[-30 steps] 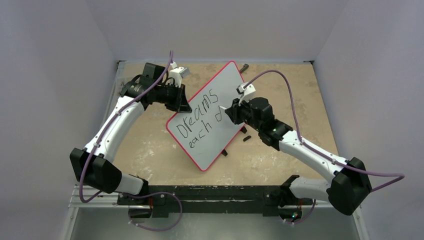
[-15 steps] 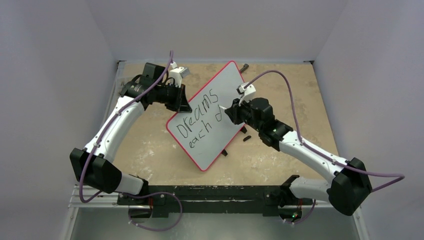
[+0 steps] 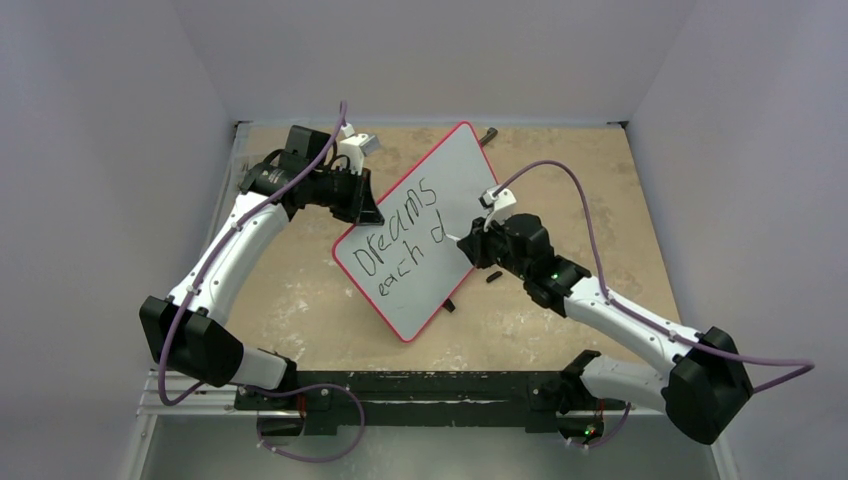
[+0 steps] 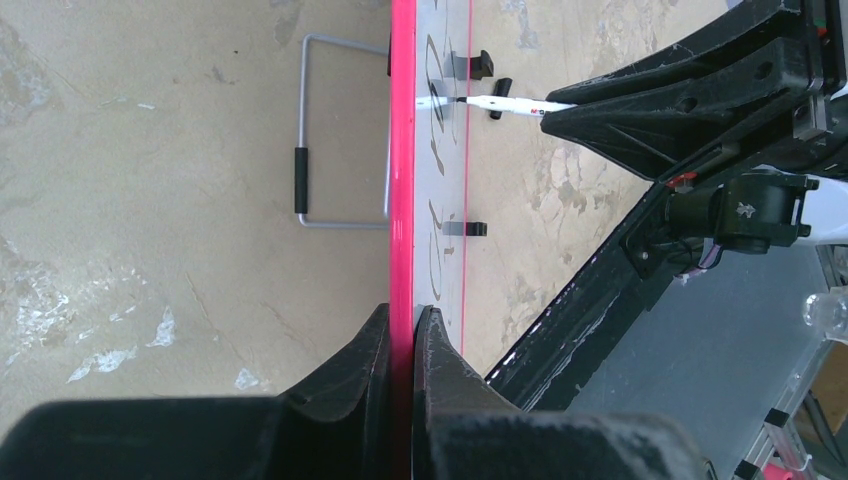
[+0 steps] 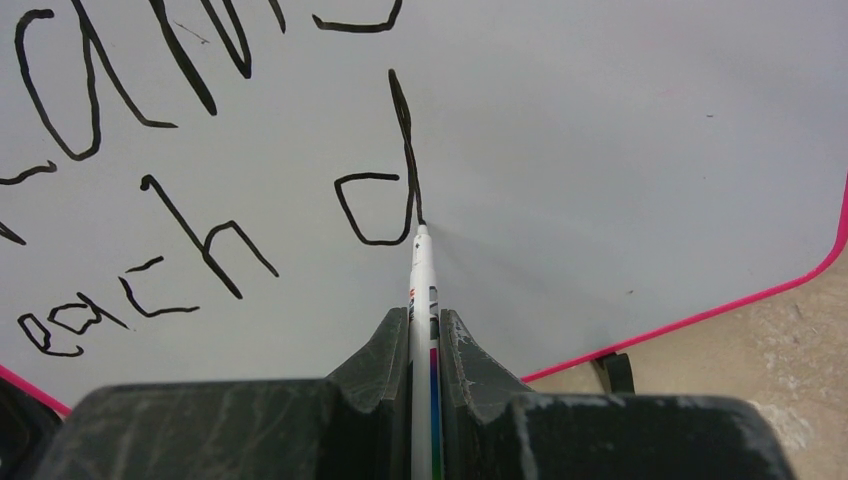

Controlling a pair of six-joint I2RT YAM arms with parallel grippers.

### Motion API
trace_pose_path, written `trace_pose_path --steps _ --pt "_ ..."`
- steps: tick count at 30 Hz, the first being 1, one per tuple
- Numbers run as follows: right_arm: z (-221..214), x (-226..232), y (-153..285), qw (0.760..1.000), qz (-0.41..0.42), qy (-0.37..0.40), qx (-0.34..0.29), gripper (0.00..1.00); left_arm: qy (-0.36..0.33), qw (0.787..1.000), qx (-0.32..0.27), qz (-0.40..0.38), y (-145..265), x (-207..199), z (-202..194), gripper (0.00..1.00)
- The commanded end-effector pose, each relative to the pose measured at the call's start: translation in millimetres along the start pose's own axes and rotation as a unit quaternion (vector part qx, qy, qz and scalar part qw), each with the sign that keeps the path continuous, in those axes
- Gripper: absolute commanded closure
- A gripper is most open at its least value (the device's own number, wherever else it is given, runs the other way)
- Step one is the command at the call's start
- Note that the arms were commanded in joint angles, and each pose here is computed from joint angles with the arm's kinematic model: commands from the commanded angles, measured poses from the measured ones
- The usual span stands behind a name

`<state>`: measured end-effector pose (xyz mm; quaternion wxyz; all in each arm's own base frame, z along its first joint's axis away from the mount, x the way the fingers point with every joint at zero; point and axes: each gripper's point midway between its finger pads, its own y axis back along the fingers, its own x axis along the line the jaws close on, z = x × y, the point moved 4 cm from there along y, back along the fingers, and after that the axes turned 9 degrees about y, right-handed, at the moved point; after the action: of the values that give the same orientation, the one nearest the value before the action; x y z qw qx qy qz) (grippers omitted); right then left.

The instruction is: Write a sentence on the whiteboard

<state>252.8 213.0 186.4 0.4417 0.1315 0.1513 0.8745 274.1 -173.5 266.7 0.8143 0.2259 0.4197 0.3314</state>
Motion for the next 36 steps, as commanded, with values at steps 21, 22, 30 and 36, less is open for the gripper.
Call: trace_pose_path --steps 21,22,30,36 --pt "49.6 -8.0 18.1 0.997 -0.044 -0.013 -0.068 1.0 -0.053 0.996 -0.024 0.073 6.3 18.4 7.9 1.0" --pt "50.9 -9.2 17.1 0.996 -0.049 -0.013 -0.071 1.0 -0.053 0.996 -0.025 0.073 6.3 18.4 8.1 1.0" --pt "56.6 -15.1 6.6 0.994 -0.071 -0.013 -0.077 1.0 -0.052 0.996 -0.023 0.073 4.7 19.4 8.0 1.0" --pt "62.3 -15.4 1.1 0.994 -0.073 -0.01 -0.08 1.0 -0.051 0.996 -0.021 0.072 3.8 19.7 7.4 1.0"
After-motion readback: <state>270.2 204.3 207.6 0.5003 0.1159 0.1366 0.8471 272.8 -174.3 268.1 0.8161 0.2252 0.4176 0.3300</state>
